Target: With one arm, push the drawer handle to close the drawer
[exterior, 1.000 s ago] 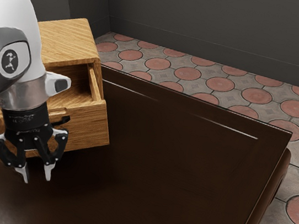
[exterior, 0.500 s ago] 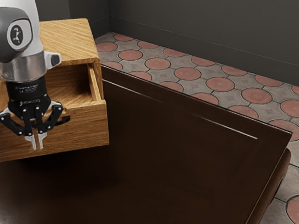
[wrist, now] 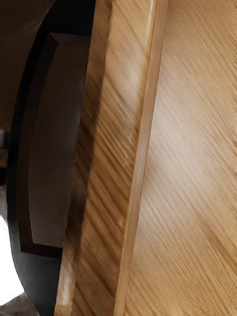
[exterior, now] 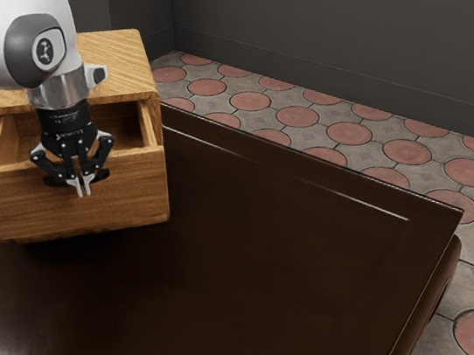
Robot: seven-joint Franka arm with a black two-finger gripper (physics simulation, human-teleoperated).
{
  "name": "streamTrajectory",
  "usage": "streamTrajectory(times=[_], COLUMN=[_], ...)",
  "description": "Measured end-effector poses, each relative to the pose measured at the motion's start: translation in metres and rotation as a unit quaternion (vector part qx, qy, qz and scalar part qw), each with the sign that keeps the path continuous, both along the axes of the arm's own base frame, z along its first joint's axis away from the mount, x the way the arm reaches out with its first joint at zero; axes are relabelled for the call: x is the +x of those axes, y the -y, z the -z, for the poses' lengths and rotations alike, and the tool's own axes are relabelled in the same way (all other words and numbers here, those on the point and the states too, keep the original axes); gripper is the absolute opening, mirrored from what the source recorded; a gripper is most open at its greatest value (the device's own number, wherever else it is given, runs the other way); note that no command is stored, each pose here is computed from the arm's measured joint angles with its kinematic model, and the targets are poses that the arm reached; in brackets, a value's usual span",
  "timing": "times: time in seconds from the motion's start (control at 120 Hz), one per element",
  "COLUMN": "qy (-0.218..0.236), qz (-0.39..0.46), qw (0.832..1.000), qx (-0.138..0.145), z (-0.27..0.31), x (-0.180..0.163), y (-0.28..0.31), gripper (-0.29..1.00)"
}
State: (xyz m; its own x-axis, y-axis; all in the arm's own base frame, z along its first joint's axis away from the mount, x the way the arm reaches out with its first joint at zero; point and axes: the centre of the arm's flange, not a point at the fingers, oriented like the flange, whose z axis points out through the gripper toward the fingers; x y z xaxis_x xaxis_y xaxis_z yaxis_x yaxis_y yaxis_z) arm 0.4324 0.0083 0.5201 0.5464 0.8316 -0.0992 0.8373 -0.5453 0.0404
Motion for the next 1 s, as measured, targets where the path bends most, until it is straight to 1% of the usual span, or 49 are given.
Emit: streamTrajectory(times=[0.267, 0.417, 0.533, 0.708, 0.817, 0.842, 0.867, 0.9, 0.925, 0.958, 1.0], qy=[0.028, 0.041, 0.046, 0.051, 0.051, 0.049, 0.047, 0.045, 0.041, 0.036, 0.046], qz=[0.004, 0.004, 0.007, 0.006, 0.016, 0.019, 0.027, 0.048, 0.068, 0.110, 0.172], qw=[0.999, 0.999, 0.999, 0.998, 0.998, 0.998, 0.997, 0.996, 0.995, 0.992, 0.984], qx=[0.015, 0.018, 0.018, 0.027, 0.035, 0.040, 0.045, 0.053, 0.053, 0.046, 0.025], z=[0.006, 0.002, 0.004, 0.004, 0.003, 0.002, 0.000, -0.005, -0.005, -0.005, -0.020], x=[0.034, 0.054, 0.071, 0.088, 0.091, 0.087, 0.082, 0.075, 0.071, 0.066, 0.052], y=[-0.043, -0.076, -0.101, -0.138, -0.132, -0.123, -0.101, -0.055, -0.019, 0.037, 0.104], gripper=[-0.04, -0.04, -0.04, -0.04, -0.03, -0.02, -0.01, 0.00, 0.01, 0.04, 0.12])
